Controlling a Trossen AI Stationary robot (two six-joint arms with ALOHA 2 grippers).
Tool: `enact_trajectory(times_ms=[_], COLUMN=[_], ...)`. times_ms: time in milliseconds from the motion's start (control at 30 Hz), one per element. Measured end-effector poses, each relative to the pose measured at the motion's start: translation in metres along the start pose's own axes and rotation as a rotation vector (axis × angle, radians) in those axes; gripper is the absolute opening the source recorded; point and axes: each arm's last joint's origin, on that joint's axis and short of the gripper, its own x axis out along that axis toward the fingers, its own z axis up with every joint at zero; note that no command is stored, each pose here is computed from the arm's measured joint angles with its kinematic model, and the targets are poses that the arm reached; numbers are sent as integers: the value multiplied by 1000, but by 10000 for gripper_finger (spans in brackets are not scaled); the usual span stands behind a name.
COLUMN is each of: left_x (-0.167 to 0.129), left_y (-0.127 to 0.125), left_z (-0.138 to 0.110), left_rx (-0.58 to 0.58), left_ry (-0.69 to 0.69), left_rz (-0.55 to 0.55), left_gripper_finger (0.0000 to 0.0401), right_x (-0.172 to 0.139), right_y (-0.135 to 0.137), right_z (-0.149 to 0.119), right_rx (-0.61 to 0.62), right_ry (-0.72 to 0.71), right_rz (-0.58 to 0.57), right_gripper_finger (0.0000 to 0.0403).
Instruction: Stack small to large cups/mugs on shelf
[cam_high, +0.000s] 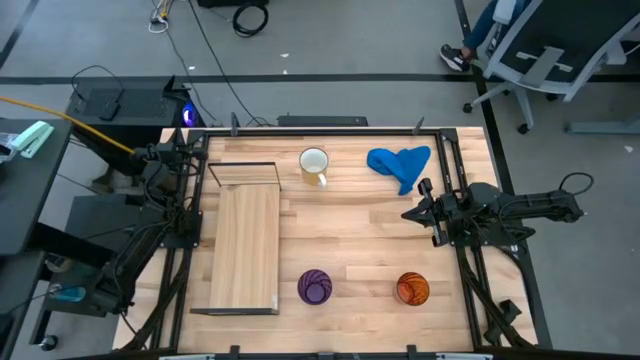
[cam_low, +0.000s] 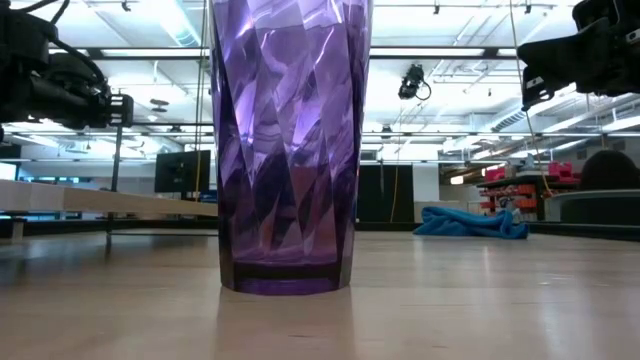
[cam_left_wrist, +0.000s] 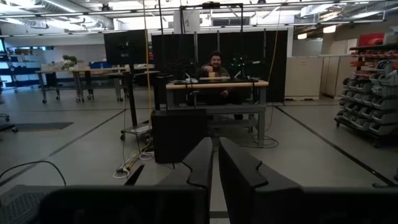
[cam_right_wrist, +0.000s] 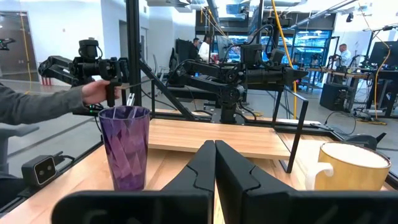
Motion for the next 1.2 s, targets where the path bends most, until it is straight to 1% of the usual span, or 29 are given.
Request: enact_trajectory(times_ms=[33,133,233,300,333,433,500,667,733,867,933,1033,1133,1200], left_x=[0,0,0,0,0,-1,-2,-7,-11,-21,-26,-33,-42,-47], left_y=[0,0,0,-2,-3,-7,-10,-16,-17,-17,-16,-13,-10,-8], left_z=[0,-2,-4,-4,-4,-2,5,34,50,79,94,114,132,141], left_rx=[-22,-145,-322,-411,-433,-431,-436,-429,-415,-392,-410,-459,-479,-477], left_ry=[0,19,42,49,54,73,65,1,-33,-76,-87,-75,-63,-46], left_rz=[0,0,-3,-43,-78,-226,-352,-703,-835,-1073,-1160,-1257,-1360,-1429], left_gripper_finger=[39,40,37,33,32,27,24,26,28,31,31,27,23,24], right_x=[0,0,0,0,0,0,0,0,0,0,0,0,0,0], right_y=[0,0,0,0,0,0,0,0,0,0,0,0,0,0], right_z=[0,0,0,0,-1,-1,-1,-1,-1,-1,-1,-1,0,2], right_rx=[0,1,1,1,0,0,-1,-1,-1,-1,-1,-2,3,44], right_ry=[0,0,4,5,6,7,7,8,8,8,7,6,0,-24], right_rz=[0,0,1,1,1,1,1,1,1,1,1,-2,-11,-11], right_gripper_finger=[15,15,15,15,15,15,15,15,15,15,15,15,15,15])
